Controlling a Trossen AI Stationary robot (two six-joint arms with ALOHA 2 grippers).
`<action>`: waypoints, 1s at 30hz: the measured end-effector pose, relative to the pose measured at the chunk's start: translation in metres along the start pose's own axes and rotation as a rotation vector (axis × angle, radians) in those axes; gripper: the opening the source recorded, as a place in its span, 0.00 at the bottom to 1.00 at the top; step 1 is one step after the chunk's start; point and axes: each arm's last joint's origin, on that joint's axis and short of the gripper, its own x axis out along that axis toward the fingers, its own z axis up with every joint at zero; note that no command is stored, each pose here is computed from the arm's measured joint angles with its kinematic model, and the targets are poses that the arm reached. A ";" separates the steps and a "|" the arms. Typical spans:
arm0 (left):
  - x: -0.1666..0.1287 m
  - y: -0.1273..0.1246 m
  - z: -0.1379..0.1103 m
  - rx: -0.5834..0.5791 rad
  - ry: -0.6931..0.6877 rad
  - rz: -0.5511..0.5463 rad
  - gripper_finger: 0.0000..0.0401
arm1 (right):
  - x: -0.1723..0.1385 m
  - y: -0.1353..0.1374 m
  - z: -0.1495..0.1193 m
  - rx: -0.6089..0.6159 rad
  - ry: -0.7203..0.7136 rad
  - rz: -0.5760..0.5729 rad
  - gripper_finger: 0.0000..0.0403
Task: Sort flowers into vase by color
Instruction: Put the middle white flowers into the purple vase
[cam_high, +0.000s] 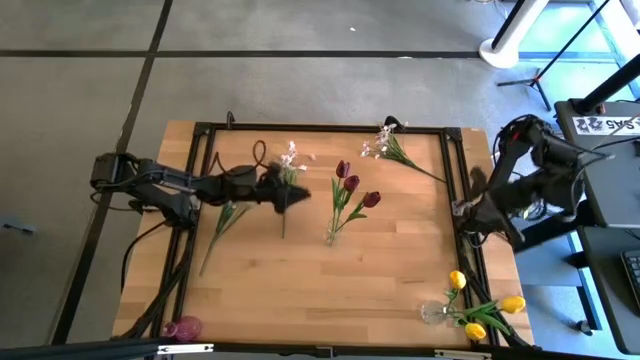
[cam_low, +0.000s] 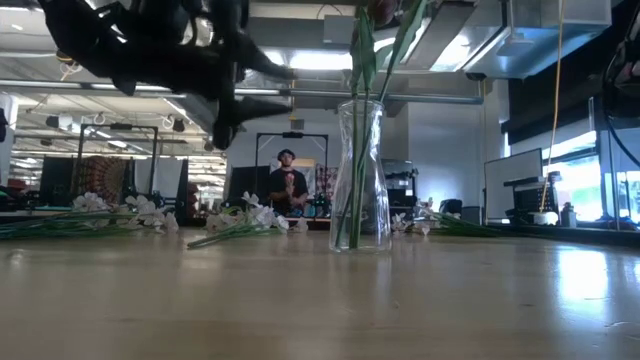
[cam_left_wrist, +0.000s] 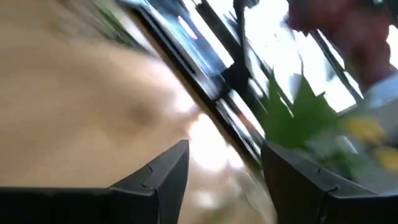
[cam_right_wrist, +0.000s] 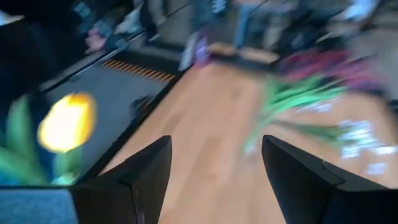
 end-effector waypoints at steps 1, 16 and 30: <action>0.000 0.002 0.002 -0.023 -0.050 0.046 0.49 | -0.003 -0.003 0.003 -0.005 -0.022 -0.040 0.62; -0.004 0.044 0.026 0.027 -0.137 0.729 0.49 | -0.018 -0.025 0.014 -0.087 -0.167 -0.525 0.62; 0.045 0.079 0.019 -0.161 0.022 1.032 0.49 | -0.019 -0.026 0.016 -0.057 -0.202 -0.594 0.62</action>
